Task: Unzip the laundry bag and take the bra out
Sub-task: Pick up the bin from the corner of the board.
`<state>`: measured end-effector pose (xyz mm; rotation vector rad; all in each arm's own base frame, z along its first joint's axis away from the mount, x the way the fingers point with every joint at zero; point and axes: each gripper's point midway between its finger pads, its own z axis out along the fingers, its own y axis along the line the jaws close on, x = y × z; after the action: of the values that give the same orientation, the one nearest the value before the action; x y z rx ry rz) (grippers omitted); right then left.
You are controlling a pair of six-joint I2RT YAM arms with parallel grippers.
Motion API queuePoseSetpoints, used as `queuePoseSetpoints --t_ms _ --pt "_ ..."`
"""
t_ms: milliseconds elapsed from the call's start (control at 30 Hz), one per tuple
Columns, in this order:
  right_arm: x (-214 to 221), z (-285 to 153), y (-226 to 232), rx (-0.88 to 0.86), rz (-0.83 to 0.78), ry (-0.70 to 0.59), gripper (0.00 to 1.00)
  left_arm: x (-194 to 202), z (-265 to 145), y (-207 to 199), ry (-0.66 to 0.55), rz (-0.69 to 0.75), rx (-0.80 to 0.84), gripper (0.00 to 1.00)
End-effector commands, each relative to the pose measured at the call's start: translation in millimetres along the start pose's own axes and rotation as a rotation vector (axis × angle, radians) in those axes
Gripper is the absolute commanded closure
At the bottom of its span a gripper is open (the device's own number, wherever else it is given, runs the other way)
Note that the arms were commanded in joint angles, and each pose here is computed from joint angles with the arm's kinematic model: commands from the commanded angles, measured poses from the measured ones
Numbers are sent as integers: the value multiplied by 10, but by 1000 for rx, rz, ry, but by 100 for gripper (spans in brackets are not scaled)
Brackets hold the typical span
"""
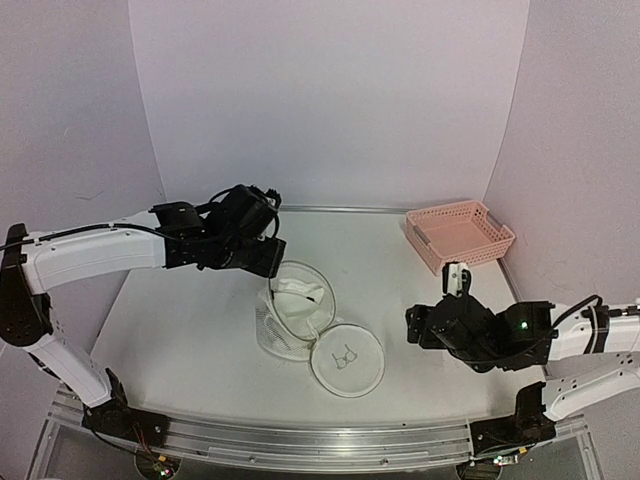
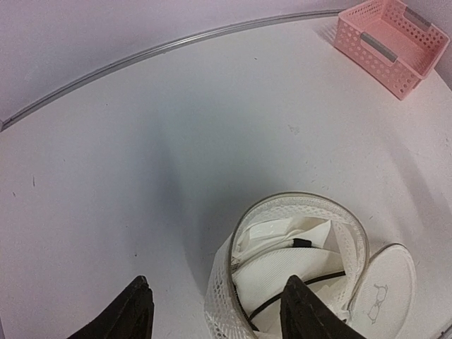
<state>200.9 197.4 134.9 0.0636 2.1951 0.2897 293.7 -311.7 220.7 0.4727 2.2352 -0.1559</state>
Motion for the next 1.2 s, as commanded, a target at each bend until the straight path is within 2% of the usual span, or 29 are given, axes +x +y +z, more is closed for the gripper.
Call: queuePoseSetpoints --t_ms 0,200,400,600,833,1167 --pt "-536 -6 159 67 -144 -110 17 -243 -244 67 -92 -84 90 37" --pt "-936 300 234 153 -228 -84 14 -342 -321 207 -94 -105 159 32" --pt "-1332 605 252 205 -206 -73 11 -465 -376 501 -101 -129 167 26" --pt "-1877 881 232 206 -98 -88 10 -592 -512 582 -119 -137 188 22" --pt "-2431 1278 -12 246 84 -124 9 -627 -516 861 -104 -126 108 17" --pt "-2816 2131 -462 302 287 -122 10 -385 -309 1042 -64 -195 117 17"
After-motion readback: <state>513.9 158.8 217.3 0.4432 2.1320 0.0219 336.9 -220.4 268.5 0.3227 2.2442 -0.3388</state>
